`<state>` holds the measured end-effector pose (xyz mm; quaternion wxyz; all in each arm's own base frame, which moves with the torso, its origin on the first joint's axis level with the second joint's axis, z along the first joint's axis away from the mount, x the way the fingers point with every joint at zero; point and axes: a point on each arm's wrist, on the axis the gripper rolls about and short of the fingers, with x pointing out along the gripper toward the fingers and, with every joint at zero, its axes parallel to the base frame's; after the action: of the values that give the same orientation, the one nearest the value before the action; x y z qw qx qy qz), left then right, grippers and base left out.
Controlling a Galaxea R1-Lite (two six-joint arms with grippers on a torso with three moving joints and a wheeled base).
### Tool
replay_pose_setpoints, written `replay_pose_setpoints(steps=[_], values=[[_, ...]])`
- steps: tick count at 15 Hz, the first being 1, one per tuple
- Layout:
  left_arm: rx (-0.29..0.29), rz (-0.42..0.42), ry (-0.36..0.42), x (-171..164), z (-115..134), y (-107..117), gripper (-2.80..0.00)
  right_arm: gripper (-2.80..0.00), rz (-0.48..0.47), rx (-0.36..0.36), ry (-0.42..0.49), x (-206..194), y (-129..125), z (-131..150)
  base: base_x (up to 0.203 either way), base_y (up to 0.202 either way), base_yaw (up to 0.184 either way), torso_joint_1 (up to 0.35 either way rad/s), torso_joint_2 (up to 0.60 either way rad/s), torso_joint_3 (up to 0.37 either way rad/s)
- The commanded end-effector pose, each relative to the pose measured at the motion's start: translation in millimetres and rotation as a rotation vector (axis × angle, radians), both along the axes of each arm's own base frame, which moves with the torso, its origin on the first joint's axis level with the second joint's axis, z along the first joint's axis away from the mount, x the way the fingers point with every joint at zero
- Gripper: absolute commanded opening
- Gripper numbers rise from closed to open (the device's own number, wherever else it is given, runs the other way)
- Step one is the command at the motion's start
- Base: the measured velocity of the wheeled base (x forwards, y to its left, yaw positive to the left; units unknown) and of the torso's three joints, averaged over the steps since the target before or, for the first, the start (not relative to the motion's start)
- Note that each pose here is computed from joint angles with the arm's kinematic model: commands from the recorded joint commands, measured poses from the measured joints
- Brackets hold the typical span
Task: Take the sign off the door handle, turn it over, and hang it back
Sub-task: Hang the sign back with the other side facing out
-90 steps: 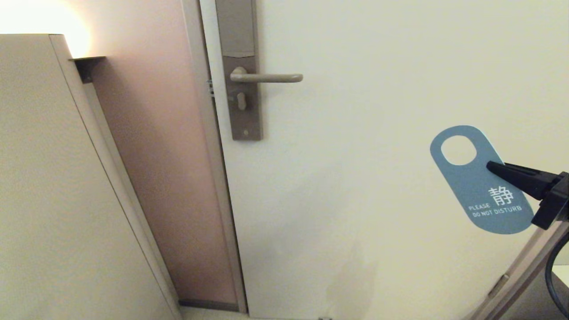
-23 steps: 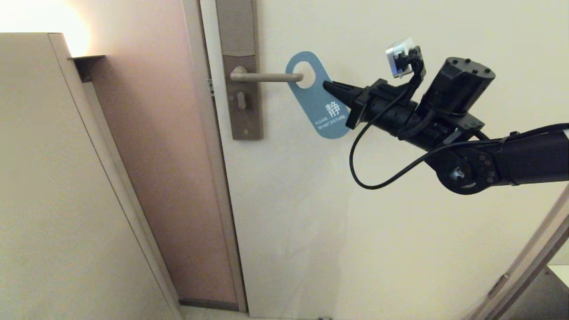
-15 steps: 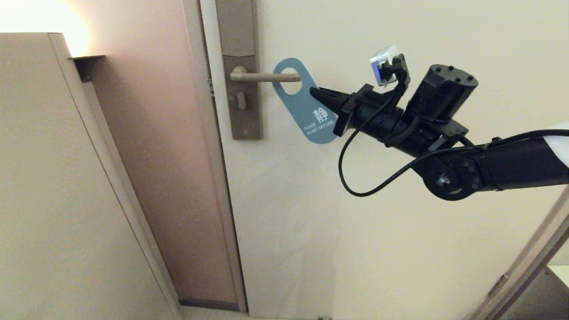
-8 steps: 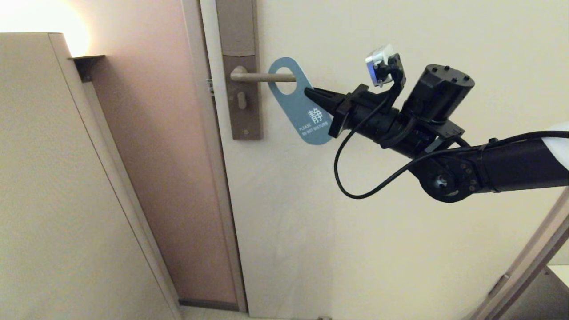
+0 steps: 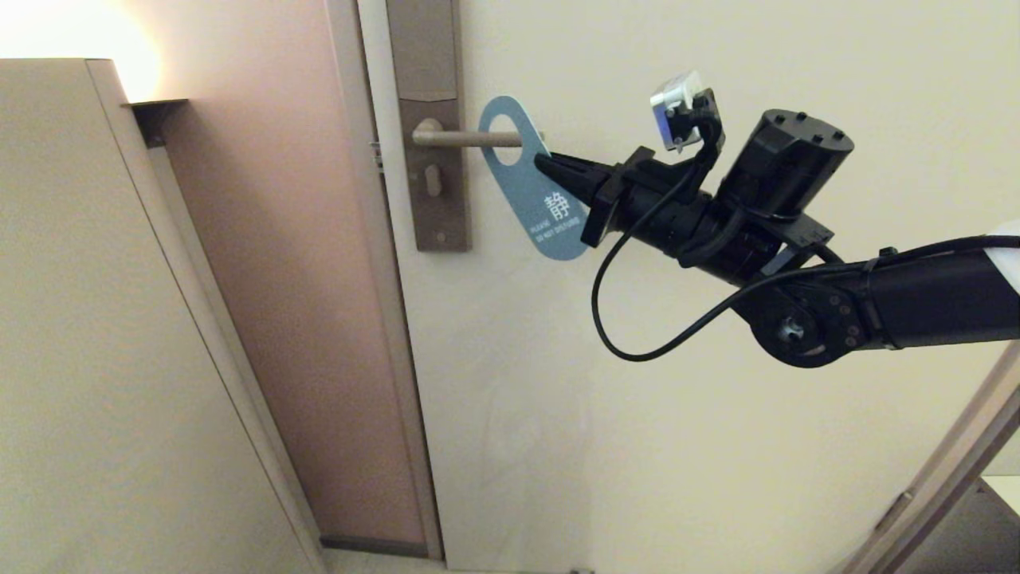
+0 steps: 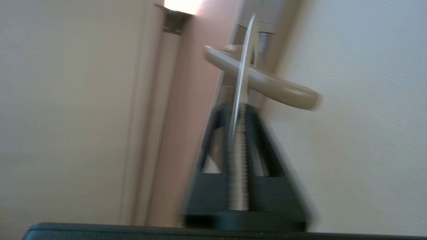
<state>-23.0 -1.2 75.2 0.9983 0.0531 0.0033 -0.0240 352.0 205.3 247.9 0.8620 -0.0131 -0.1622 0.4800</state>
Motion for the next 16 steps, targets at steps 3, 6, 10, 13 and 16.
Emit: replay_pose_setpoints(steps=[3,6,10,13,16], values=[[0.001,0.000,0.000,0.0,-0.1,0.0,-2.80,0.00,0.016,0.002,-0.011,-4.0,4.8,1.6,0.000,0.000,0.000,0.000,0.00,0.000],[0.001,0.000,0.000,0.0,-0.1,0.0,-2.80,0.00,0.015,-0.002,-0.012,-4.0,4.8,0.7,0.000,0.000,0.000,0.000,0.00,0.000],[0.001,0.000,0.000,0.0,-0.1,0.0,-2.80,0.00,0.018,0.004,-0.015,-3.5,5.1,1.4,0.000,0.000,0.000,0.000,0.00,0.000],[0.001,0.000,0.000,0.0,-0.1,0.0,-2.80,0.00,0.021,0.005,-0.008,-3.2,5.3,0.4,0.000,0.000,0.000,0.000,0.00,0.000],[0.001,0.000,0.000,0.0,-0.1,0.0,-2.80,0.00,0.023,0.002,-0.005,-3.3,5.3,-0.7,0.000,0.000,0.000,0.000,0.00,0.000]])
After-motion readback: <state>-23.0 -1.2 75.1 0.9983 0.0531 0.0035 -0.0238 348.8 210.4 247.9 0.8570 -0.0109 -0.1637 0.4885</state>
